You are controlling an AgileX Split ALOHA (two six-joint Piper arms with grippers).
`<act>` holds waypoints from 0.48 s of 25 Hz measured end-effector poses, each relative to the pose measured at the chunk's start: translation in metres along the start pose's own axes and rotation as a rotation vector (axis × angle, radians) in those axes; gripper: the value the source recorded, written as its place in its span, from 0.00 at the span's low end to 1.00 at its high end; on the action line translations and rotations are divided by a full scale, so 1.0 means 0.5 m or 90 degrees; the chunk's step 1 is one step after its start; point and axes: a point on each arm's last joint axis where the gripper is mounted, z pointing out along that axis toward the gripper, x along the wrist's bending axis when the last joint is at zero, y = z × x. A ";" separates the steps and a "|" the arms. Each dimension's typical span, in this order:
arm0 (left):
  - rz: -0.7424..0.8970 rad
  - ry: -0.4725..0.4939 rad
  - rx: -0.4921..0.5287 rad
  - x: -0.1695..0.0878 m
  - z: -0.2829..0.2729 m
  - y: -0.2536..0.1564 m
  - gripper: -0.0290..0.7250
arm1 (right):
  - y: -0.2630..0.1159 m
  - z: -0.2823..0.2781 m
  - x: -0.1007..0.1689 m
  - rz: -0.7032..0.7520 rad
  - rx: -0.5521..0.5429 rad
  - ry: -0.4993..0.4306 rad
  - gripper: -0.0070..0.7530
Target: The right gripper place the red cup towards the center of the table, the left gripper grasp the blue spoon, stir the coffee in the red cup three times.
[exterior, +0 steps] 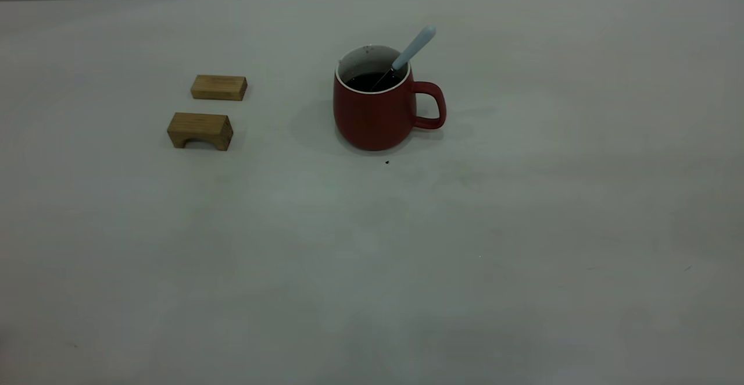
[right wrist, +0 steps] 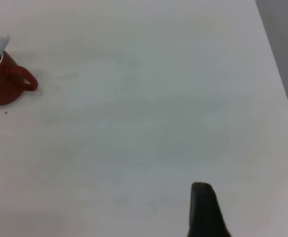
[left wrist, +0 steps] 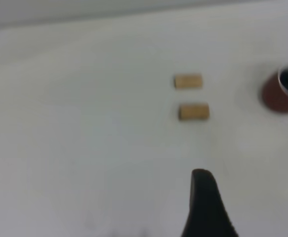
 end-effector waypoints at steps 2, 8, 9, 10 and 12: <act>-0.004 -0.002 0.005 -0.011 0.016 -0.062 0.76 | 0.000 0.000 0.000 0.000 0.000 0.000 0.68; 0.023 -0.035 0.019 -0.038 0.067 -0.212 0.76 | 0.000 0.000 0.000 0.000 0.000 0.000 0.68; 0.021 -0.036 0.012 -0.041 0.071 -0.230 0.76 | 0.000 0.000 0.000 0.000 0.000 0.000 0.68; 0.018 -0.032 0.005 -0.042 0.072 -0.246 0.76 | 0.000 0.000 0.000 0.000 0.000 0.000 0.68; 0.007 -0.022 -0.010 -0.043 0.072 -0.271 0.76 | 0.000 0.000 0.000 0.000 0.000 0.000 0.68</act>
